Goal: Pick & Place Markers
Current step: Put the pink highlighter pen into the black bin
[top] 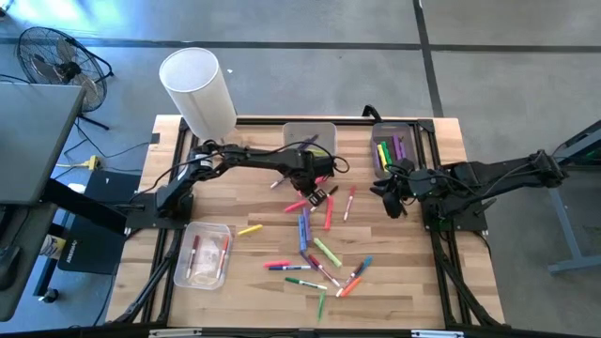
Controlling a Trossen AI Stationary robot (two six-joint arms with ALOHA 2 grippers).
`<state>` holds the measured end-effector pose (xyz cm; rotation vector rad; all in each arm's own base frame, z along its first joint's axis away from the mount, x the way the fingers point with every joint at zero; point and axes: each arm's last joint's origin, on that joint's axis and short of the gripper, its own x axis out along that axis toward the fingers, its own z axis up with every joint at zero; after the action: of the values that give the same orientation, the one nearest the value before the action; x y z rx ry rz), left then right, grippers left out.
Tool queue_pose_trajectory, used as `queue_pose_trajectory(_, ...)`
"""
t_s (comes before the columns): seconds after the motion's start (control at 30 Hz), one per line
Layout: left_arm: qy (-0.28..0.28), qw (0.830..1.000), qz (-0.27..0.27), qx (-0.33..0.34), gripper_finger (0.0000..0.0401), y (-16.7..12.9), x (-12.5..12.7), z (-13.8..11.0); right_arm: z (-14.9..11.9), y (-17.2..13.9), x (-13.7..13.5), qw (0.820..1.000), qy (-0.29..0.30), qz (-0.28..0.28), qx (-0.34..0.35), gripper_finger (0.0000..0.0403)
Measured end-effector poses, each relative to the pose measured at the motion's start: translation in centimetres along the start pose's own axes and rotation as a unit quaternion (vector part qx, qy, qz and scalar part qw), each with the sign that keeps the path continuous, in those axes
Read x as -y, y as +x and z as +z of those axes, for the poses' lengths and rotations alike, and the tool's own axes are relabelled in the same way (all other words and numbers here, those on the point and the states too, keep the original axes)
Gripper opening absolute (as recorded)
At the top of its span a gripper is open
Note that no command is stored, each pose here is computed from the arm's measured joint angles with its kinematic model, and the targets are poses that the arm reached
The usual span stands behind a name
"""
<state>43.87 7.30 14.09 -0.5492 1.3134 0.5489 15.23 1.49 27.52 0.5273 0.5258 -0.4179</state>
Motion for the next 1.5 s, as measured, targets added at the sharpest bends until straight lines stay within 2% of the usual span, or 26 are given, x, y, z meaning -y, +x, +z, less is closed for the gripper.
queue_pose_trajectory(0.13, -0.004, 1.000, -0.010, 0.014, 0.0055, -2.3, 0.0, -0.3, 0.0, 0.0, 0.0, 1.000, -0.008, -0.001, 0.000, 0.0110)
queue_pose_trajectory(0.2, -0.013, 0.998, -0.032, 0.049, 0.0055, -3.5, 0.8, -0.2, 0.0, 0.0, 0.0, 1.000, -0.009, -0.002, 0.002, 0.0110)
queue_pose_trajectory(0.27, -0.012, 0.996, -0.046, 0.075, 0.0055, -6.3, 1.2, -0.5, 0.0, 0.0, 0.0, 1.000, -0.014, -0.002, 0.003, 0.0110)
queue_pose_trajectory(0.33, -0.006, 0.987, -0.086, 0.135, 0.0055, -9.7, 2.0, -0.5, 0.0, 0.0, 0.0, 1.000, -0.015, -0.002, 0.003, 0.0110)
queue_pose_trajectory(0.43, 0.003, 0.976, -0.120, 0.180, 0.0055, -12.8, 2.9, -1.3, 0.2, -0.1, -0.1, 1.000, -0.012, 0.006, 0.014, 0.0110)
queue_pose_trajectory(0.57, 0.010, 0.949, -0.187, 0.252, 0.0055, -16.5, 3.9, -1.7, 0.7, -0.2, -0.5, 0.999, -0.012, 0.030, 0.039, 0.0111)
queue_pose_trajectory(0.63, 0.012, 0.922, -0.239, 0.305, 0.0055, -18.9, 4.4, -1.5, 1.2, -0.5, -0.8, 0.997, -0.012, 0.051, 0.059, 0.0111)
queue_pose_trajectory(0.7, 0.015, 0.908, -0.262, 0.327, 0.0055, -20.3, 4.5, -1.8, 1.7, -0.8, -1.2, 0.993, -0.014, 0.076, 0.085, 0.0111)
queue_pose_trajectory(0.77, 0.017, 0.887, -0.291, 0.358, 0.0055, -21.1, 5.1, -1.6, 2.1, -1.1, -1.4, 0.989, -0.018, 0.097, 0.106, 0.0111)
queue_pose_trajectory(0.9, 0.031, 0.858, -0.343, 0.381, 0.0055, -22.0, 5.8, -1.4, 2.9, -1.5, -1.9, 0.981, -0.023, 0.134, 0.140, 0.0111)
queue_pose_trajectory(1.03, 0.047, 0.837, -0.380, 0.392, 0.0055, -22.7, 6.5, -1.6, 3.2, -1.7, -2.2, 0.976, -0.025, 0.148, 0.156, 0.0111)
queue_pose_trajectory(1.37, 0.054, 0.822, -0.397, 0.404, 0.0055, -23.3, 6.8, -1.7, 4.2, -2.3, -2.7, 0.961, -0.031, 0.182, 0.208, 0.0111)
queue_pose_trajectory(1.5, 0.054, 0.824, -0.396, 0.402, 0.0055, -23.3, 6.8, -1.7, 4.3, -2.2, -2.6, 0.960, -0.030, 0.178, 0.213, 0.0111)
